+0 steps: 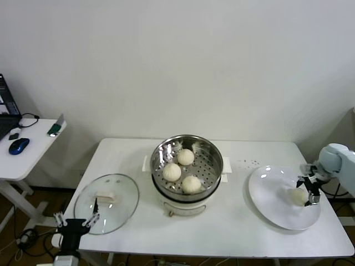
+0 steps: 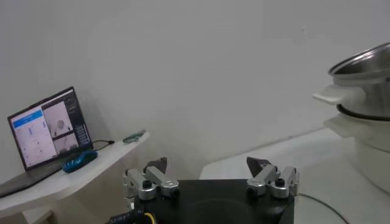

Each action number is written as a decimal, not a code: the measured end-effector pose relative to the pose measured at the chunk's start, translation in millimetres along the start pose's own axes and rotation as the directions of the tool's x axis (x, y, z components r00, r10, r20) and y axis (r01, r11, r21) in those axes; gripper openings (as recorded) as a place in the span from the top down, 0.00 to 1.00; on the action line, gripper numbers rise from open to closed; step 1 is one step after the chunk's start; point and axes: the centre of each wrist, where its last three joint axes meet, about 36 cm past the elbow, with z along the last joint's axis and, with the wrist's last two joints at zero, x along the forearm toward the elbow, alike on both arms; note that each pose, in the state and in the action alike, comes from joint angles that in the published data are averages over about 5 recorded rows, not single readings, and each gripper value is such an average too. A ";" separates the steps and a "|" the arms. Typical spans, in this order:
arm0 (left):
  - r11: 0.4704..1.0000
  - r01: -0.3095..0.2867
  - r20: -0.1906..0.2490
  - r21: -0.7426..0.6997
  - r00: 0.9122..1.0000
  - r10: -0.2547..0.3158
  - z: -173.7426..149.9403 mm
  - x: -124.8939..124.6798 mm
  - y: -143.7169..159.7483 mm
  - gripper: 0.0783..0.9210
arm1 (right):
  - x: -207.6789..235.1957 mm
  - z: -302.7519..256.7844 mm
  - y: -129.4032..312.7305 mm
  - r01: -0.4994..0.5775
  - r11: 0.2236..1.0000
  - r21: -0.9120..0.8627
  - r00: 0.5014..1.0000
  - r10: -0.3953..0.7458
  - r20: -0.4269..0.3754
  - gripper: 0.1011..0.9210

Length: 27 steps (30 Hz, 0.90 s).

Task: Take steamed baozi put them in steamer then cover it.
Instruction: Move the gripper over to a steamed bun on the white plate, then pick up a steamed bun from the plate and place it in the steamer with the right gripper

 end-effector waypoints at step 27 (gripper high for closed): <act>1.000 -0.026 0.012 0.009 1.000 0.026 -4.1 3.4 -9.1 0.12 | 103.5 -46.5 -61.1 -0.139 0.990 0.027 0.988 0.137 0.077 0.30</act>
